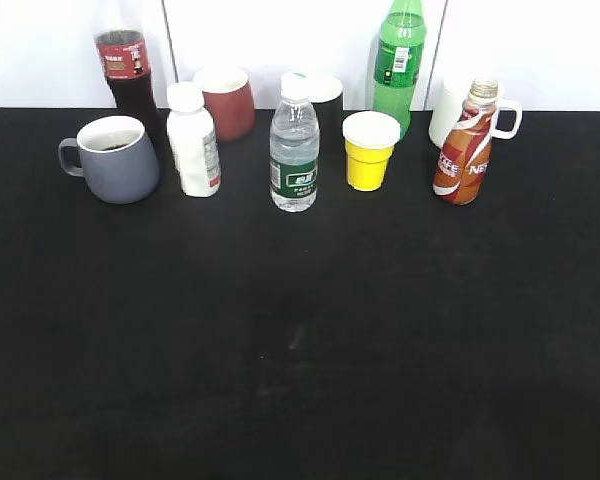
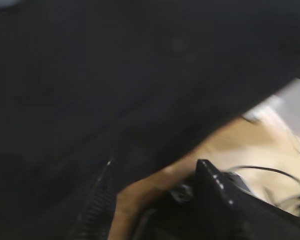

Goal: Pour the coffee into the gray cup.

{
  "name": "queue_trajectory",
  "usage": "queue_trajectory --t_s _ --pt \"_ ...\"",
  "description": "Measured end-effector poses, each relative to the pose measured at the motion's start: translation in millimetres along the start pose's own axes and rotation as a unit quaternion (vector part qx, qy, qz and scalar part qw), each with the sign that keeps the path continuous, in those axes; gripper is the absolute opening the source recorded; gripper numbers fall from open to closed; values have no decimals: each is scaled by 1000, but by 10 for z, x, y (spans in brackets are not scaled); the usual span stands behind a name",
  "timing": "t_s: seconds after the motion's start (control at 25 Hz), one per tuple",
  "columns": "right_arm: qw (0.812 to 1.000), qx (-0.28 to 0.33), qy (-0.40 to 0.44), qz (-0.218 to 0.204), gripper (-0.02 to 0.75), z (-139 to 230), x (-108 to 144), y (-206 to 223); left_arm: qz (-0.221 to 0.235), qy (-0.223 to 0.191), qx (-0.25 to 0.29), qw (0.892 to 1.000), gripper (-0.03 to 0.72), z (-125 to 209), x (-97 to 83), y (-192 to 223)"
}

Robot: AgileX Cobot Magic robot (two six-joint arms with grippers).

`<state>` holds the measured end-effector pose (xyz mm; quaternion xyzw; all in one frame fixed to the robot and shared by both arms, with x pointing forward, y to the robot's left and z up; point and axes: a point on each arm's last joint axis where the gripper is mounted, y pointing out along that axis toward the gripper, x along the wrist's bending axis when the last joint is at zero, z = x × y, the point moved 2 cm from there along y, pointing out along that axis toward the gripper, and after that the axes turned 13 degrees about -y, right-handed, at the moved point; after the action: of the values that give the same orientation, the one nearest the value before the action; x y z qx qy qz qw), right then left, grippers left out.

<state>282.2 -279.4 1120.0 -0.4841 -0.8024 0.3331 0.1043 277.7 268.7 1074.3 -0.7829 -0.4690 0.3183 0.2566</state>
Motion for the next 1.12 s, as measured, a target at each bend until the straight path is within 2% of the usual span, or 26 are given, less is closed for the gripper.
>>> queue_trajectory --t_s 0.08,0.2,0.44,0.6,0.8,1.12 --pt "1000 -2 1 0 588 362 74 70 -32 6 -23 999 390 138 129 5" --pt "1000 22 -2 3 588 748 137 277 -57 17 -32 998 390 174 209 105" --pt "1000 2 -6 17 588 734 112 309 -53 21 -44 997 394 180 219 211" --pt "999 -28 -4 23 588 699 106 396 -32 46 -37 998 403 195 170 217" --pt "999 -29 -4 23 588 697 106 400 -29 45 -37 998 409 197 164 217" --pt "999 -31 -3 23 588 693 106 400 -29 45 -37 998 369 197 164 217"
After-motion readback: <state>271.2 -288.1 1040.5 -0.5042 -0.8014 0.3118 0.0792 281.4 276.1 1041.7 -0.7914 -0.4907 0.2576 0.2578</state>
